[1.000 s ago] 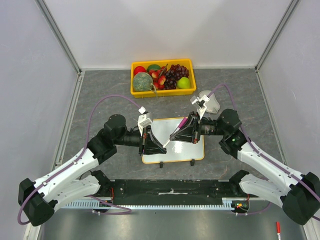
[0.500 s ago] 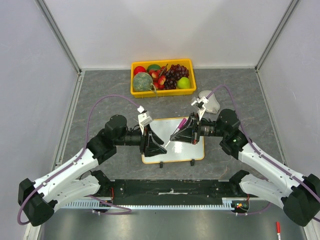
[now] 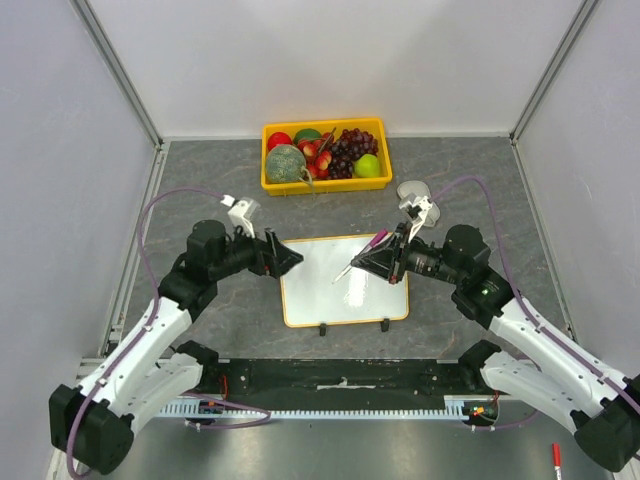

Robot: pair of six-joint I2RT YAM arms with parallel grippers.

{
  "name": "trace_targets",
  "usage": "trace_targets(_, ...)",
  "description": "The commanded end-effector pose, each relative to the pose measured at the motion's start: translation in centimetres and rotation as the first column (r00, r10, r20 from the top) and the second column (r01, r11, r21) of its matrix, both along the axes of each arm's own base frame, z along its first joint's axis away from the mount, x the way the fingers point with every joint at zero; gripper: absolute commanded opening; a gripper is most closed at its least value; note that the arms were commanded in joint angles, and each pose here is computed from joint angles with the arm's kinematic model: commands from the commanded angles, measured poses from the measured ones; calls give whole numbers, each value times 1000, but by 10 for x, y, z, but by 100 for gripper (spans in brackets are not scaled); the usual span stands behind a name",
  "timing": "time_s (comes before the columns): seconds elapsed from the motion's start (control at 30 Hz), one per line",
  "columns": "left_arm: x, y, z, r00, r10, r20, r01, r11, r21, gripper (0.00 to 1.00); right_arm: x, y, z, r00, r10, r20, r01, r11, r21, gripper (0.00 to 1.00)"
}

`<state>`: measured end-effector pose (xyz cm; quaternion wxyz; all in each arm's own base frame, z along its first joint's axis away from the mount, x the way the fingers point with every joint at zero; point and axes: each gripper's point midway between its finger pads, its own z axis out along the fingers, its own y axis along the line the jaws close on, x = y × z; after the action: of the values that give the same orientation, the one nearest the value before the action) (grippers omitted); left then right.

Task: Write a sentence on the whiteboard
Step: Pass from the left arm to the right, then hold the whiteboard at the center of the board.

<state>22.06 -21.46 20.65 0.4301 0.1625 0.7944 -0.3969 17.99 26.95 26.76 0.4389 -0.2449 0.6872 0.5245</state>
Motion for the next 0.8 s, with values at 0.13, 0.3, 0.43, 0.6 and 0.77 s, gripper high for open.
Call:
trace_targets(0.13,28,61,-40,939,302,-164,-311,950,-31,93,21,-15,-4,987,-152,54,154,987,-36,0)
trace_targets(0.3,26,39,-49,980,163,-116,-179,973,-149,91,24,-13,-5,987,-148,59,151,988,-36,0)
trace_targets(0.43,18,24,-63,993,45,-109,-68,974,-215,89,25,-11,-4,988,-141,61,143,989,-35,0)
trace_targets(0.6,14,18,-73,997,-20,-77,2,974,-226,87,26,-11,-5,988,-145,61,147,988,-38,0)
trace_targets(0.77,11,19,-81,998,-39,-40,30,980,-196,87,28,-10,-7,988,-145,58,147,988,-40,0)
